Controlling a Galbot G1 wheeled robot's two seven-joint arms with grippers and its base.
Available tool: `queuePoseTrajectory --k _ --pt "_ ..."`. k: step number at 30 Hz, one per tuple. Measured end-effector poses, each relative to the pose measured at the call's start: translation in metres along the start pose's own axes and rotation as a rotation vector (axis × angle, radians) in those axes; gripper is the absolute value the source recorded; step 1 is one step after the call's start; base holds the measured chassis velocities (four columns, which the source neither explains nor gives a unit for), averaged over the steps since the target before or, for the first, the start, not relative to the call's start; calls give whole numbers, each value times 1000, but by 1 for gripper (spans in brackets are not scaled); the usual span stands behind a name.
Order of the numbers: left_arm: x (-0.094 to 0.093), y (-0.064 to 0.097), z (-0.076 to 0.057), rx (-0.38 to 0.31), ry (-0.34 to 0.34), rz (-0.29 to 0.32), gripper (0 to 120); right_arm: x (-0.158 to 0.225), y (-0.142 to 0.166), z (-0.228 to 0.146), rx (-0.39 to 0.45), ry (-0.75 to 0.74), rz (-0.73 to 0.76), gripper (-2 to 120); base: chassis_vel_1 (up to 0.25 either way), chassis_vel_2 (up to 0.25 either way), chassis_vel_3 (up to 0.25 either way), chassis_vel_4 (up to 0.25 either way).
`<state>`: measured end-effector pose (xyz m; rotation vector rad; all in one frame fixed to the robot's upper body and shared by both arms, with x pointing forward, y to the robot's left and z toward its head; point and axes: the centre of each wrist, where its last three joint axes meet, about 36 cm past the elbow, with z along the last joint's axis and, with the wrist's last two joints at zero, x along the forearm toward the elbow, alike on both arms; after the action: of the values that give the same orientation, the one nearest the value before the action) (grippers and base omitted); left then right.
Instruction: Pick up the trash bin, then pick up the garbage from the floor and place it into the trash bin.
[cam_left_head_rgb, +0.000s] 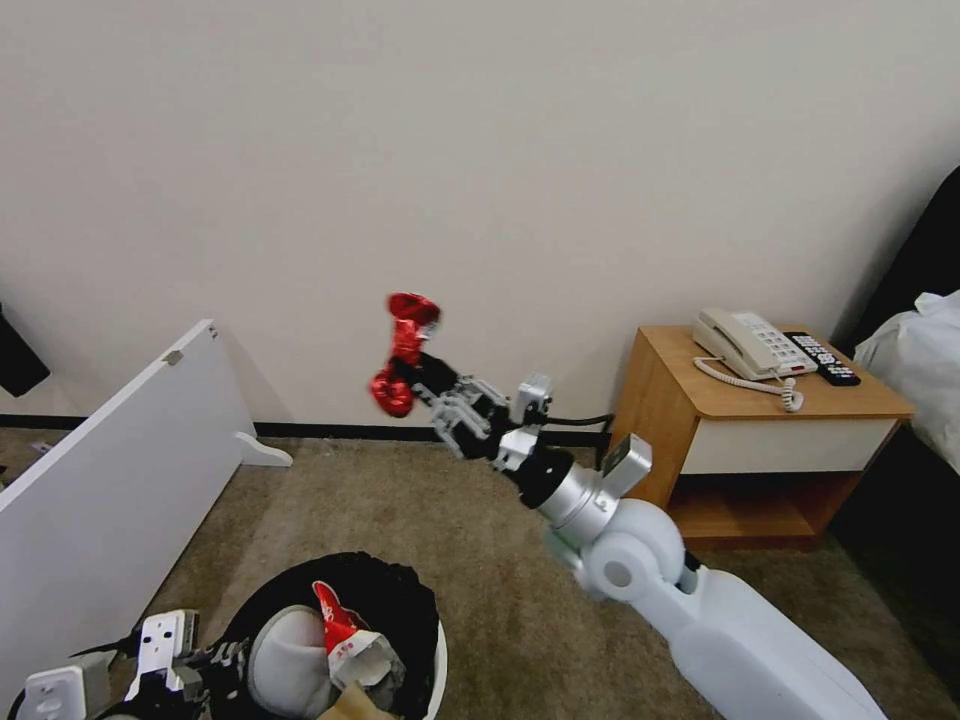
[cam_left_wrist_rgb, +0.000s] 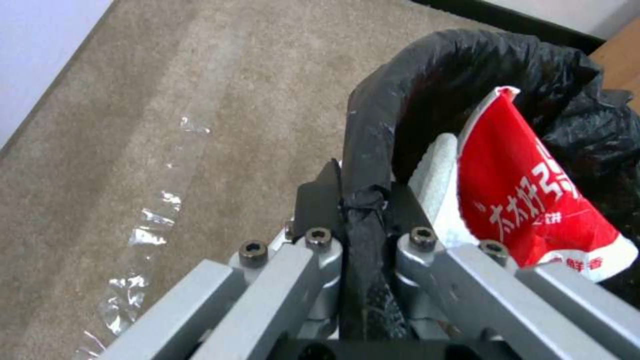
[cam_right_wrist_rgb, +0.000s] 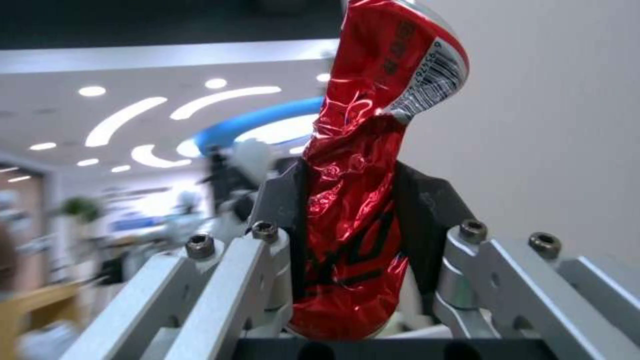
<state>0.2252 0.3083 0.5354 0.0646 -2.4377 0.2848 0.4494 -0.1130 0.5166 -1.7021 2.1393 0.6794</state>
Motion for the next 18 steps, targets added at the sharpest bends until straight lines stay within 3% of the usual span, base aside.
queuePoseTrajectory --k 7,18 --pt "0 0 -1 -1 -3 -1 4 5 -6 11 -23 54 -189 28 0 0 0 0" --pt "0 0 -3 -5 -9 4 4 25 -19 16 14 141 -257 28 0 0 0 0"
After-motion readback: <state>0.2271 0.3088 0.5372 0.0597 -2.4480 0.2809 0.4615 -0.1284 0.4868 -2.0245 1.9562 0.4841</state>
